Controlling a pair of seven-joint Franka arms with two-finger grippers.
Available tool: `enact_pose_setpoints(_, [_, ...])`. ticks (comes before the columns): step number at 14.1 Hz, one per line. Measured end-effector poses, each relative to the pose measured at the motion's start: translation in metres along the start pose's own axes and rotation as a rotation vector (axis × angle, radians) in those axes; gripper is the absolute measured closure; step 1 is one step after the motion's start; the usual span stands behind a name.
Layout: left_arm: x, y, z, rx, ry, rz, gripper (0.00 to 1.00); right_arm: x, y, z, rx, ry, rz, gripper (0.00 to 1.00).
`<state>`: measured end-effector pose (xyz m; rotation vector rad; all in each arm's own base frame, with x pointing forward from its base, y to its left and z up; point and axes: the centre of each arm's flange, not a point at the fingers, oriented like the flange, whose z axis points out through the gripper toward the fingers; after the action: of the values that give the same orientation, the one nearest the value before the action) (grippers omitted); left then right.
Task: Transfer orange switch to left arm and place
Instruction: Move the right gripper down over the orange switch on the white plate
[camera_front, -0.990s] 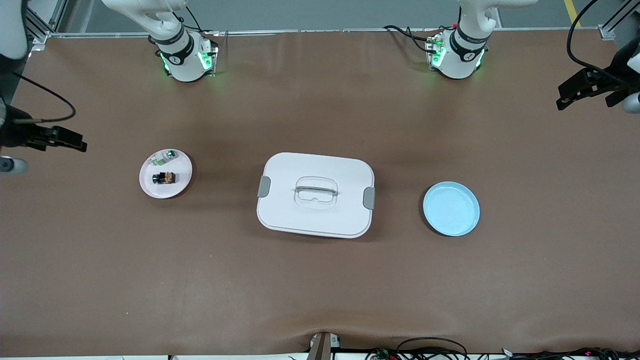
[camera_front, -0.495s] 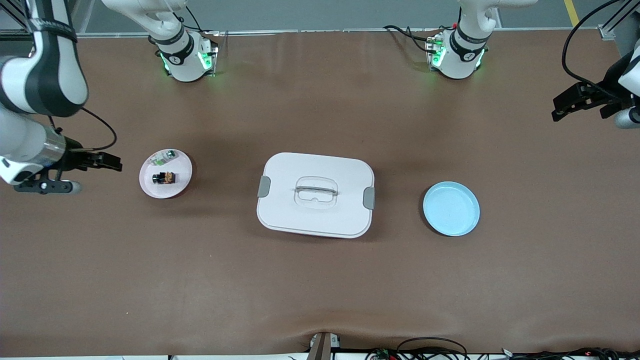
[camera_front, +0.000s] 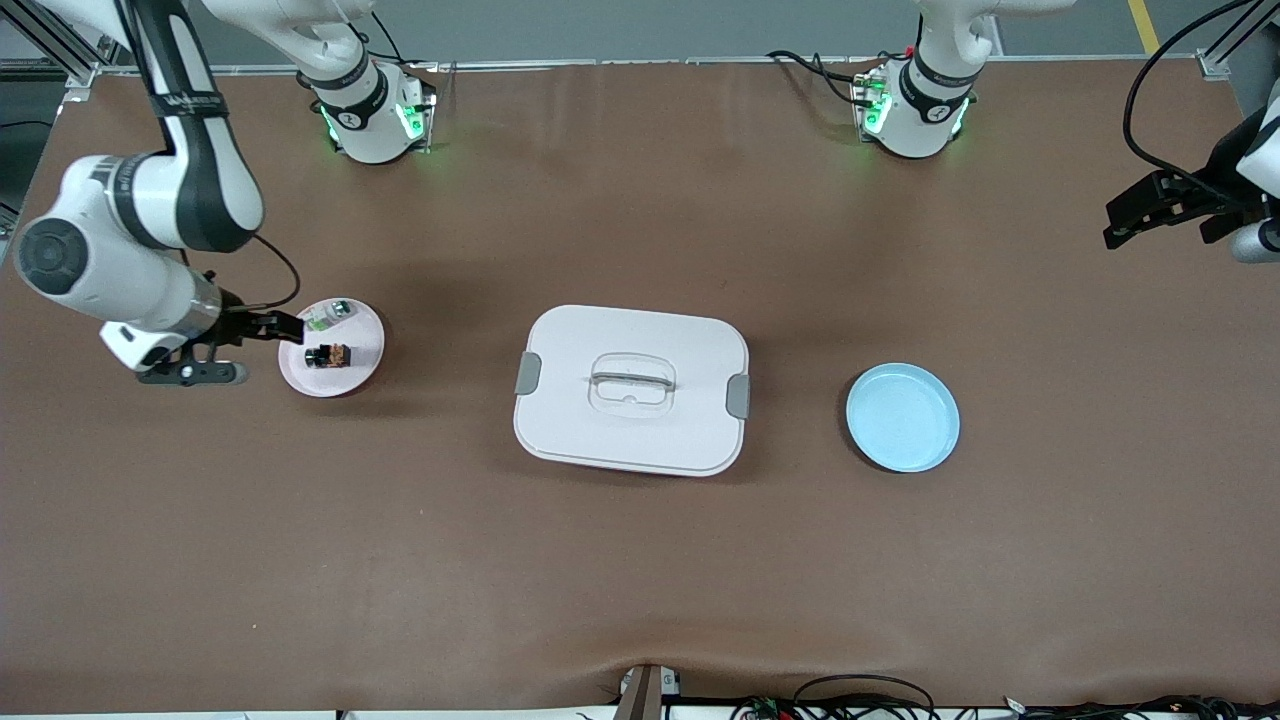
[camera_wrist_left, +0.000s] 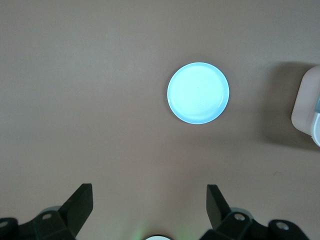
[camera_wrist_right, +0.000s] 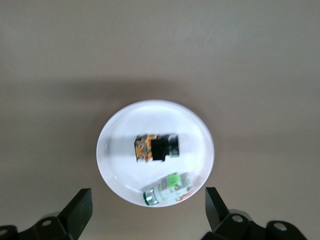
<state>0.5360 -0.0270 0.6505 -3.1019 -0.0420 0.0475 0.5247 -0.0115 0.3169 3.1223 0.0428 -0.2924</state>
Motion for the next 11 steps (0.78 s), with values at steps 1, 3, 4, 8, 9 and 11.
enact_pose_setpoints(1, [0.000, 0.000, -0.001, 0.000, 0.002, 0.000, 0.00, 0.001, -0.004, 0.016, -0.003, -0.012, -0.007, 0.00])
enact_pose_setpoints(3, [-0.001, 0.000, -0.002, 0.000, 0.003, 0.000, 0.00, 0.008, -0.004, 0.043, -0.009, -0.014, -0.011, 0.00])
enact_pose_setpoints(4, [-0.001, 0.000, -0.002, 0.000, 0.003, 0.000, 0.00, 0.012, -0.003, 0.054, -0.011, -0.013, -0.017, 0.00])
enact_pose_setpoints(8, [-0.001, 0.000, -0.002, 0.000, 0.003, 0.000, 0.00, 0.021, 0.005, 0.082, -0.017, 0.001, -0.018, 0.00])
enact_pose_setpoints(9, [-0.001, 0.000, -0.002, 0.000, 0.003, 0.000, 0.00, 0.022, 0.006, 0.087, -0.018, 0.002, -0.018, 0.00])
enact_pose_setpoints(11, [-0.001, 0.000, -0.002, 0.000, 0.003, 0.000, 0.00, 0.024, 0.006, 0.093, -0.020, 0.007, -0.020, 0.00])
